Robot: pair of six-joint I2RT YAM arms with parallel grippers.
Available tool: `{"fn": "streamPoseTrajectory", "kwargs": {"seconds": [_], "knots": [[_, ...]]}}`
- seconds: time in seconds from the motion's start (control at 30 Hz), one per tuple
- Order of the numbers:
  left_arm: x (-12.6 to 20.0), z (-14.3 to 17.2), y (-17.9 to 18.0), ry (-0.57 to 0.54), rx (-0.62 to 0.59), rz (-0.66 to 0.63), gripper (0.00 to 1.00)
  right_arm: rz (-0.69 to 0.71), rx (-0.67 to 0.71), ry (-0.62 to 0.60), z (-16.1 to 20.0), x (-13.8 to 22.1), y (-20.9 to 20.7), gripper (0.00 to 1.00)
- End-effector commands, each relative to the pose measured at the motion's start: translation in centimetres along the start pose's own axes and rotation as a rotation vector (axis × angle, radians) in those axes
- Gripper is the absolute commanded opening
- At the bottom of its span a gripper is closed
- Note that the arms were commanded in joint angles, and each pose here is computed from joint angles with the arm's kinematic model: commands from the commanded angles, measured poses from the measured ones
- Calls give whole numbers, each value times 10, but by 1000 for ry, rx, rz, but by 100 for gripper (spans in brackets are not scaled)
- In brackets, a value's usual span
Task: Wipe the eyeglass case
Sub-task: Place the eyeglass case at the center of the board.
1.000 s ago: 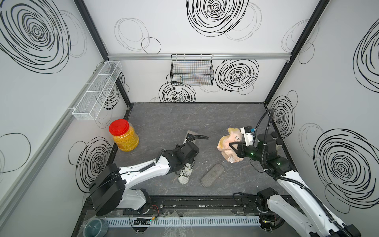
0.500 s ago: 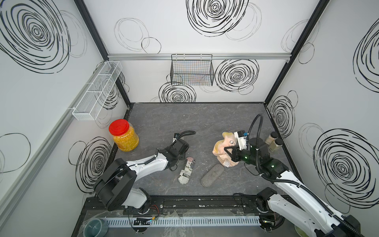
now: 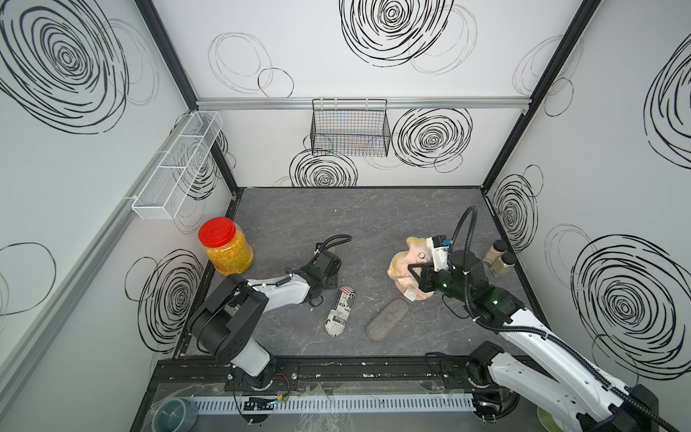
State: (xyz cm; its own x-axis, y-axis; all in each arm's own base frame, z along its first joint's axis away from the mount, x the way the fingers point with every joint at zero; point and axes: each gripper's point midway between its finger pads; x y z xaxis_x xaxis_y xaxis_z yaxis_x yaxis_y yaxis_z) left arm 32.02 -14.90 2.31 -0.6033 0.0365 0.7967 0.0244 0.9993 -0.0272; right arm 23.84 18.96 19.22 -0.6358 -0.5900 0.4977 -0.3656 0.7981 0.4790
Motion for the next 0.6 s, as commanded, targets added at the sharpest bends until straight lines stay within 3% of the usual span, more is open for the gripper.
{"fn": "streamPoseTrajectory", "kwargs": {"seconds": [0.0,0.2,0.3,0.43,0.57], "knots": [[-1,-21,-9,-71,41,34,68,17,12,-58,-15,0,1,0],[-2,-22,-20,-54,40,82,85,23,24,-61,-15,-5,-1,0],[7,-18,-17,-47,43,96,99,33,35,-58,-15,-9,-4,0],[28,-11,-20,-61,30,179,99,54,46,-30,-11,-15,-8,0],[48,-11,-6,-75,17,152,99,71,43,-13,-6,-18,-12,0]]}}
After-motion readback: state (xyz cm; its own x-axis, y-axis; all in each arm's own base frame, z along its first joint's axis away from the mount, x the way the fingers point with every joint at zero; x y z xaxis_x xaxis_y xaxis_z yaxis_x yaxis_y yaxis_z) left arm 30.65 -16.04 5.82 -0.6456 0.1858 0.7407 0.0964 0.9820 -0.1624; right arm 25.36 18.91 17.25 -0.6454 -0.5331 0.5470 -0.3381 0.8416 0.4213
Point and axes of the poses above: each gripper's point midway between its finger pads, its own x axis back along the fingers, its own y axis along the line the jaws close on, z = x × y, and after that the axes turned 3 degrees about -x, right-handed
